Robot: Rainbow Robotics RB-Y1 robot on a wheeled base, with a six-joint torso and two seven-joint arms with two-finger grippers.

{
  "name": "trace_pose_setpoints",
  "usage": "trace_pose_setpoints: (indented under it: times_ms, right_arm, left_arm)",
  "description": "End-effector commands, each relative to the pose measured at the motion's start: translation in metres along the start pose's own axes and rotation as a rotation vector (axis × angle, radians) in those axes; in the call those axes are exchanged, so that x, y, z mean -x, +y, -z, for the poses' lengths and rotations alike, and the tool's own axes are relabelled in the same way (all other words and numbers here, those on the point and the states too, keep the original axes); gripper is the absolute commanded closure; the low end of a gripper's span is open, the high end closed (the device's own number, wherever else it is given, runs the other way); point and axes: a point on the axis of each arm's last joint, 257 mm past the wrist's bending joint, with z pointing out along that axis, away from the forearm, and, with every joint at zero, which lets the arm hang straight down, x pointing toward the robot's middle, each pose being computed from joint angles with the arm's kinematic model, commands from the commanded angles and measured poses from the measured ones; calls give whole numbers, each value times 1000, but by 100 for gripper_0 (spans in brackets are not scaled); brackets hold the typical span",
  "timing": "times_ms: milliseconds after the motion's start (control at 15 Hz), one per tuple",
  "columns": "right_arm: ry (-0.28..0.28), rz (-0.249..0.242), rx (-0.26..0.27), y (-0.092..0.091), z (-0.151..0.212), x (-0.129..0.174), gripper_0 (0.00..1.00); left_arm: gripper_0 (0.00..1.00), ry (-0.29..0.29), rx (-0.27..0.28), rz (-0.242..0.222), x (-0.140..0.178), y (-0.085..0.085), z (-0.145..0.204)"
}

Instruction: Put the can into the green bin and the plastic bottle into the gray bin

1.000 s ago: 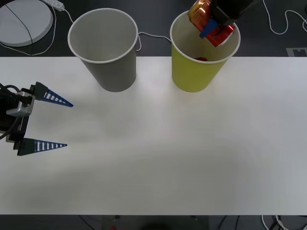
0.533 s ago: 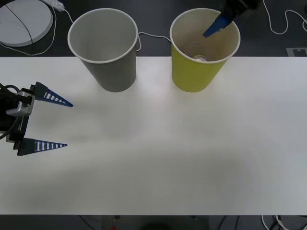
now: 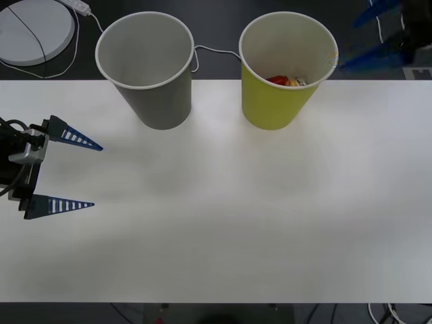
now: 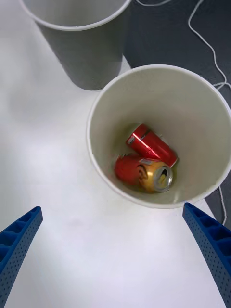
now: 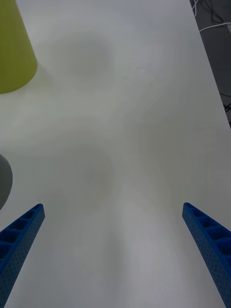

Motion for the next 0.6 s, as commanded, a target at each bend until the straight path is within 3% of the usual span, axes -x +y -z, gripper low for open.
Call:
trace_pose_setpoints:
  times_ms: [67,333,600]
  right_arm:
    - [-67,80,58,23,15,-22,0]
    - [-111,195,57,49,29,-63,0]
    - [-158,234,77,74,27,-101,0]
  left_arm:
    - [0,0,0,0,0,0,0]
    - [0,0,0,0,0,0,0]
    - [0,0,0,0,0,0,0]
